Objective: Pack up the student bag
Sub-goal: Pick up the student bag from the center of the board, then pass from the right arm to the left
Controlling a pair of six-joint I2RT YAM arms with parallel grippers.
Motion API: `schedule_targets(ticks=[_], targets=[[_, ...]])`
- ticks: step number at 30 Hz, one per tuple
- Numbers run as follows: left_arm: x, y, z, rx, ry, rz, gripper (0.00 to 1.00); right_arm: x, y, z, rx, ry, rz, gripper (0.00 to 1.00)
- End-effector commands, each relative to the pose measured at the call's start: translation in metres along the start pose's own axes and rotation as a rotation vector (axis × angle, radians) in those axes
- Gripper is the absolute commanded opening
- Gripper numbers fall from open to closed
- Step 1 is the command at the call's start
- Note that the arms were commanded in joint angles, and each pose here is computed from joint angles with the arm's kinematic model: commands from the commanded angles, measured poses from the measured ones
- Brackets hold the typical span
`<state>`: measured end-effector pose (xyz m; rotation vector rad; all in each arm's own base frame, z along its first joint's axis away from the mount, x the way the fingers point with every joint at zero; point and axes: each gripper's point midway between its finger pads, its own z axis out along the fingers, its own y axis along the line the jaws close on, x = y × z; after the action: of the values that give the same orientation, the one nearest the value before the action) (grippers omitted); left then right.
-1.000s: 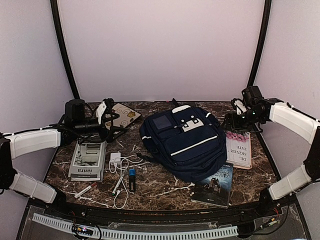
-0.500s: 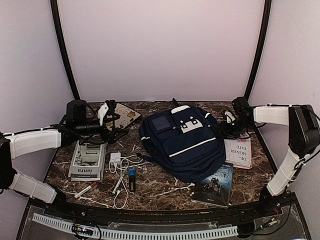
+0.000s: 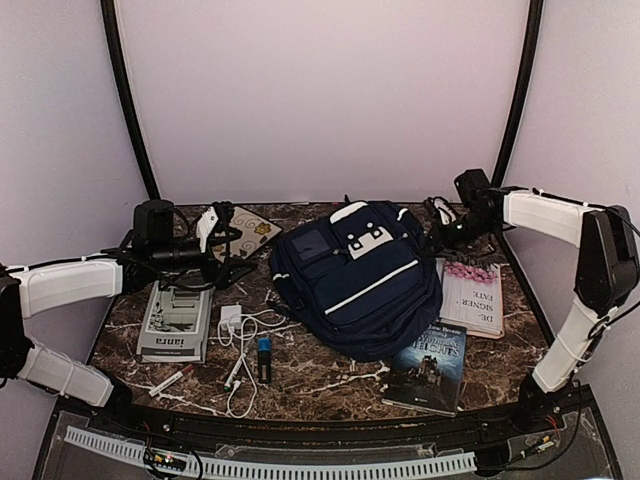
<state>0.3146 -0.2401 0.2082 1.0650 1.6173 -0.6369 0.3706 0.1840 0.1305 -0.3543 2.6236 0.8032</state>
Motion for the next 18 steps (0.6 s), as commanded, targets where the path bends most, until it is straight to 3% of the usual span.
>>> schedule_targets(ticks=[1,9,14,18], targets=[[-0.013,-0.004,-0.006,0.007,-0.023,0.05,0.99,-0.046,0.109,-0.054,-0.045,-0.133,-0.43,0.0],[-0.068,-0.045,-0.045,0.129,-0.205,0.235,0.96,-0.075,0.212,-0.108,0.039,-0.196,-0.778,0.0],[-0.106,-0.035,-0.065,0.023,-0.18,0.316,0.89,-0.079,0.252,-0.138,0.018,-0.317,-0.952,0.0],[-0.135,-0.041,-0.081,0.003,-0.174,0.362,0.89,-0.058,0.284,-0.151,-0.083,-0.347,-1.084,0.0]])
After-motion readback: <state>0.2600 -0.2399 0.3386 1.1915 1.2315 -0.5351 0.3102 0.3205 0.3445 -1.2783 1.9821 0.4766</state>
